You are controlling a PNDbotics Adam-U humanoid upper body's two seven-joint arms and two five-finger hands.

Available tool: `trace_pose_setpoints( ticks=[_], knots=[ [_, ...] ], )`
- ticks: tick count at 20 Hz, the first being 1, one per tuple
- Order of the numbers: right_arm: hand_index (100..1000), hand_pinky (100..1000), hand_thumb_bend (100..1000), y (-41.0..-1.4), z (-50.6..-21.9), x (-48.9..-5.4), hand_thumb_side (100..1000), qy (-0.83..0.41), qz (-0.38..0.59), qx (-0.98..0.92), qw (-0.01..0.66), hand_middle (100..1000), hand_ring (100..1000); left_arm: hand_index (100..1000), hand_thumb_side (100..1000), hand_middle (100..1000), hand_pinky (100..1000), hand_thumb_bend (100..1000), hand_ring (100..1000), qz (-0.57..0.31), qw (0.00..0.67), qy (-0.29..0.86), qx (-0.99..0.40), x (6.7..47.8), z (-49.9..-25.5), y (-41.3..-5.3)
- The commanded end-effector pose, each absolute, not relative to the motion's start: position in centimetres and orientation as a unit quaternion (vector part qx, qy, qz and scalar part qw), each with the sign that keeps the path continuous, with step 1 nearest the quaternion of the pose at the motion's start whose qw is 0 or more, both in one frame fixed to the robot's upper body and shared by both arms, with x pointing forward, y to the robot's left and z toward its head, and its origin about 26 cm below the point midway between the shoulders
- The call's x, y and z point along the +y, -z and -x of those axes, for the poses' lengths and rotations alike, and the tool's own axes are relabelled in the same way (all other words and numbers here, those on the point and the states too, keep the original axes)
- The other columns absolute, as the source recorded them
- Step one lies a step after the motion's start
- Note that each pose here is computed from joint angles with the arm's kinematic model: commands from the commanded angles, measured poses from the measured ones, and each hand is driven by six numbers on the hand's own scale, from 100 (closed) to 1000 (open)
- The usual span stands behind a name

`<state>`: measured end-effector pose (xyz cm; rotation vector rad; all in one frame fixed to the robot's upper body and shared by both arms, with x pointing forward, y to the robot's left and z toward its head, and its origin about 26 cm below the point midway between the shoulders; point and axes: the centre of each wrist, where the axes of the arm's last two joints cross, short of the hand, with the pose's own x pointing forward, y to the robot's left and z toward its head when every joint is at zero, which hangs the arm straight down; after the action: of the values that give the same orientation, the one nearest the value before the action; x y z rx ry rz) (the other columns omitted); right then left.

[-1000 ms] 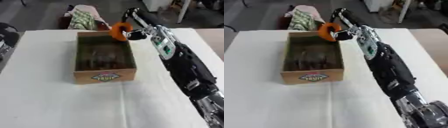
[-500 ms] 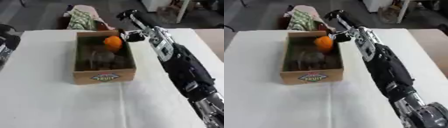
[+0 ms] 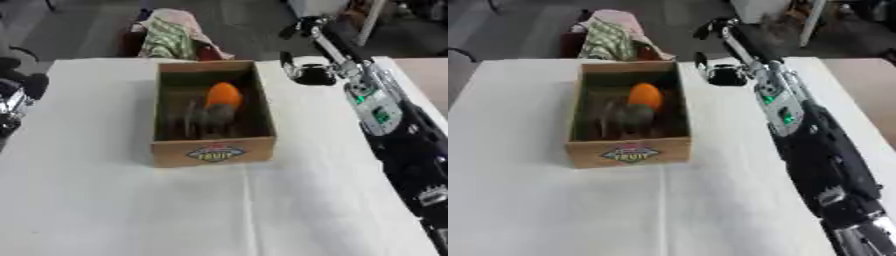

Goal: Pick up objects on the table and place them in the box.

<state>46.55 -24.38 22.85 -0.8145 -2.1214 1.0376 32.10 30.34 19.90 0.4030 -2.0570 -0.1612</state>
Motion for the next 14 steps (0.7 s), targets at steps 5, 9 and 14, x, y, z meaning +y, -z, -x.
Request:
trace_pose_setpoints(
  ticks=[5, 9, 14],
  knots=[
    [723, 769, 100, -23.3, -43.3, -28.3, 100, -0.289, 0.333, -0.833, 0.333, 627, 818, 697, 371, 528, 678, 620, 448, -0.192, 0.494, 0.030, -0.847, 31.3, -31.6, -19.7],
    [716, 760, 100, -21.8, -41.3, -29.4, 100, -0.243, 0.324, -0.840, 0.362, 626, 816, 695, 363, 528, 683, 614, 450, -0.192, 0.499, 0.015, -0.845, 31.4, -31.4, -19.1],
    [706, 741, 100, -19.9, -38.5, -30.8, 112, -0.187, 0.314, -0.840, 0.402, 625, 817, 688, 369, 526, 690, 617, 449, -0.191, 0.503, 0.016, -0.843, 31.4, -31.1, -18.4]
  ],
)
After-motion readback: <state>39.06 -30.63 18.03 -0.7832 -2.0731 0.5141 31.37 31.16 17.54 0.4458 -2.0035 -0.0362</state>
